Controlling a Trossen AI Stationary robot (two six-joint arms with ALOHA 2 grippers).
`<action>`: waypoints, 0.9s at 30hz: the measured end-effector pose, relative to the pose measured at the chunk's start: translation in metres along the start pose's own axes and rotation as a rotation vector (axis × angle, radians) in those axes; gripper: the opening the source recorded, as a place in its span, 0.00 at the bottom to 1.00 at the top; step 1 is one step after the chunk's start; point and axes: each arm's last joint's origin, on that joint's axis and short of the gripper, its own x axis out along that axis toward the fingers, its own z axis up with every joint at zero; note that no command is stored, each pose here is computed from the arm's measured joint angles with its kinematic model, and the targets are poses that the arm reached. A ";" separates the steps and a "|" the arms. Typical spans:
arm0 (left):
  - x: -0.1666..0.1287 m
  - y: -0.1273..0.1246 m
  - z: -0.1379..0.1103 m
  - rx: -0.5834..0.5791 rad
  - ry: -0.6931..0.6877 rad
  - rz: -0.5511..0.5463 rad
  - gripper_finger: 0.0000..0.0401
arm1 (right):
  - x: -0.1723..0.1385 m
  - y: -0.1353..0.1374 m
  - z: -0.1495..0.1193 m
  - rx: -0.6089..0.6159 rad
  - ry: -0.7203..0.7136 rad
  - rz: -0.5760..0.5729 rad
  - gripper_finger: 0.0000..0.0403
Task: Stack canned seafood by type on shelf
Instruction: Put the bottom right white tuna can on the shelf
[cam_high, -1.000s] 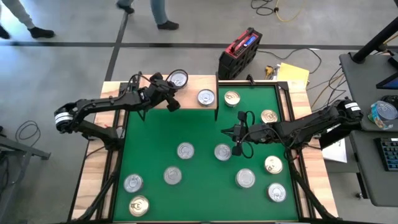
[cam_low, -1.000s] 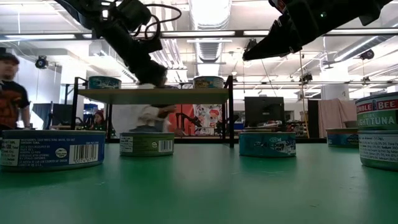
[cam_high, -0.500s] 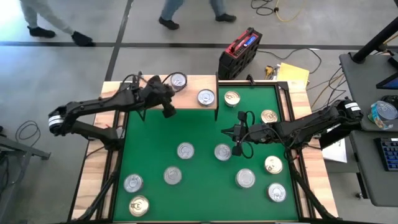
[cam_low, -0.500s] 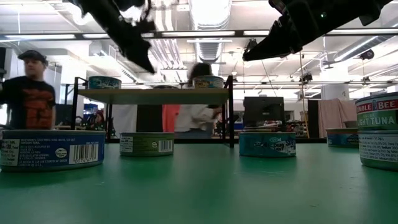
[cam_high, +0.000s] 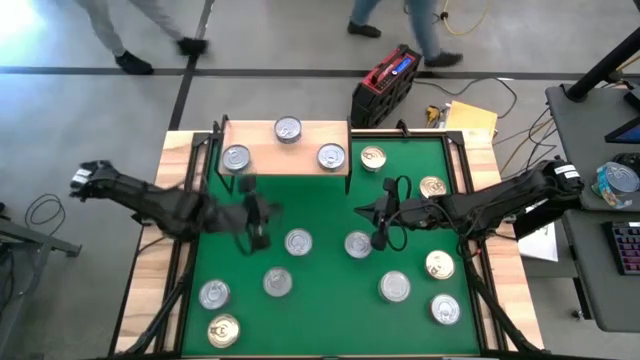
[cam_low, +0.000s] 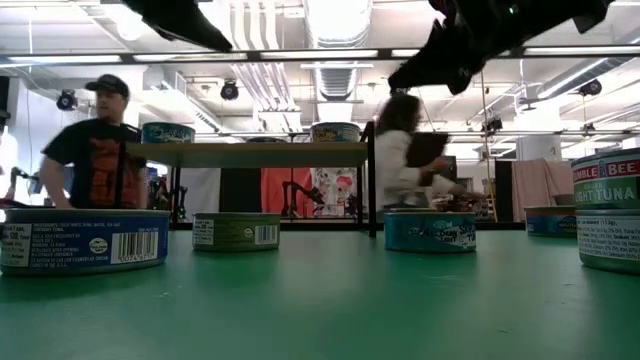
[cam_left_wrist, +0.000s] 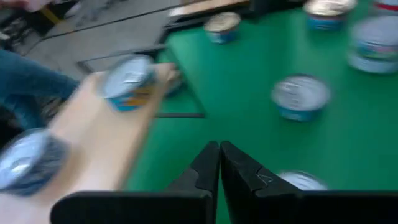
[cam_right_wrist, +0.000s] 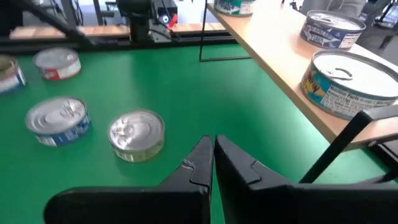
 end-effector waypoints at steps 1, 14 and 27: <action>-0.003 -0.010 -0.001 0.008 -0.001 -0.019 0.00 | 0.000 0.001 0.003 0.012 -0.001 0.003 0.02; -0.015 -0.093 -0.033 -0.009 0.084 -0.129 0.00 | 0.009 0.044 0.023 0.043 0.024 0.149 0.02; -0.021 -0.137 -0.038 -0.148 0.205 -0.309 0.00 | 0.025 0.100 0.020 -0.067 0.392 0.154 0.02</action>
